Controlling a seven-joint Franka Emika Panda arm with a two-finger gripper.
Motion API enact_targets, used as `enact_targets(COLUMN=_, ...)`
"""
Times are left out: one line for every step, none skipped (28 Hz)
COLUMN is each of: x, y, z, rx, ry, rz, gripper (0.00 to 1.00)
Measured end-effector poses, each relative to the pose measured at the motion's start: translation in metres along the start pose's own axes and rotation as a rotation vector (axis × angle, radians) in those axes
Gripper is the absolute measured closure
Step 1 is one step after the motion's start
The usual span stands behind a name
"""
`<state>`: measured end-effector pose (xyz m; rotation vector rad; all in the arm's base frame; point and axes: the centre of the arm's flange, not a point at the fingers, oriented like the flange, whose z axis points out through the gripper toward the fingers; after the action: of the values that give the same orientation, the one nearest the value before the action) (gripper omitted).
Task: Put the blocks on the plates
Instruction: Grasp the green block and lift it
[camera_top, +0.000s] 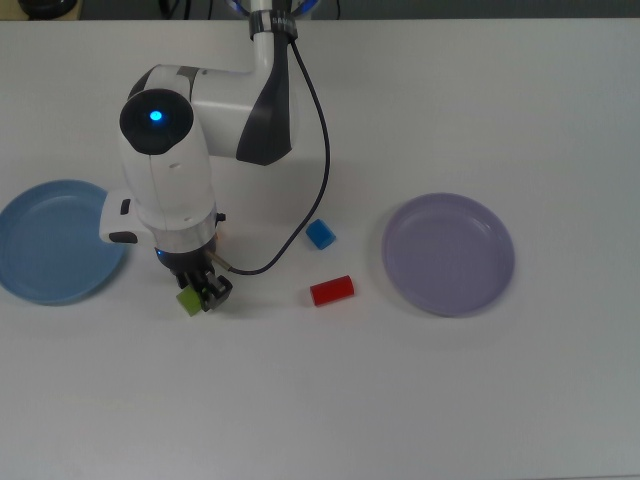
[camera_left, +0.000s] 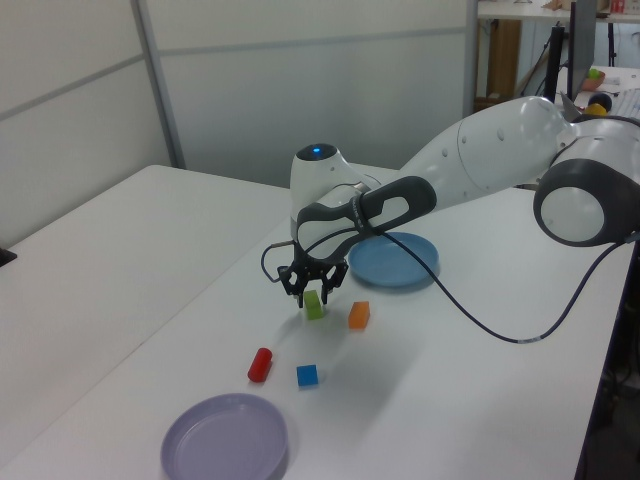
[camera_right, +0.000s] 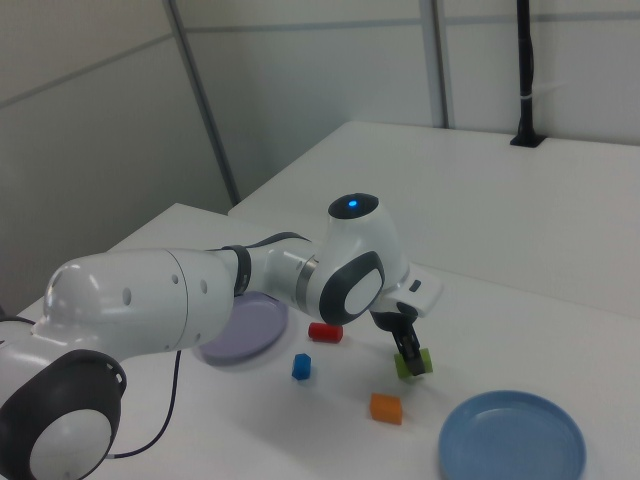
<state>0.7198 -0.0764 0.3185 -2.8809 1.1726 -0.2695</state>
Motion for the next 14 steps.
enact_targets(x=0.000, y=0.000, z=0.000, rx=0.000, ry=0.000, rz=0.000, gripper=0.54)
enact_targets(x=0.000, y=0.000, z=0.000, rx=0.000, ry=0.001, rz=0.000, gripper=0.57)
enact_targets(x=0.001, y=0.000, z=0.000, rx=0.001, ry=0.001, rz=-0.001, gripper=0.61)
enact_targets(x=0.001, y=0.000, z=-0.001, rx=0.001, ry=0.001, rz=-0.004, gripper=0.64)
enact_targets(x=0.001, y=0.000, z=-0.001, rx=0.001, ry=0.002, rz=-0.007, gripper=0.66)
enact_targets(x=0.001, y=0.000, z=-0.001, rx=0.001, ry=0.002, rz=-0.010, gripper=0.66)
enact_targets(x=0.001, y=0.000, z=-0.001, rx=0.001, ry=0.002, rz=-0.018, gripper=0.66)
enact_targets(x=0.001, y=0.000, z=-0.001, rx=0.001, ry=0.003, rz=-0.026, gripper=0.66)
enact_targets(x=0.002, y=0.000, z=-0.002, rx=0.002, ry=0.003, rz=-0.034, gripper=0.66)
enact_targets(x=0.002, y=0.001, z=-0.002, rx=0.003, ry=0.005, rz=-0.041, gripper=0.66)
enact_targets(x=0.004, y=0.001, z=-0.004, rx=0.004, ry=0.007, rz=-0.047, gripper=0.66)
enact_targets(x=0.005, y=0.002, z=-0.005, rx=0.005, ry=0.009, rz=-0.050, gripper=0.66)
enact_targets(x=0.008, y=0.004, z=-0.007, rx=0.006, ry=0.013, rz=-0.052, gripper=0.66)
enact_targets(x=0.011, y=0.007, z=-0.010, rx=0.008, ry=0.017, rz=-0.052, gripper=0.66)
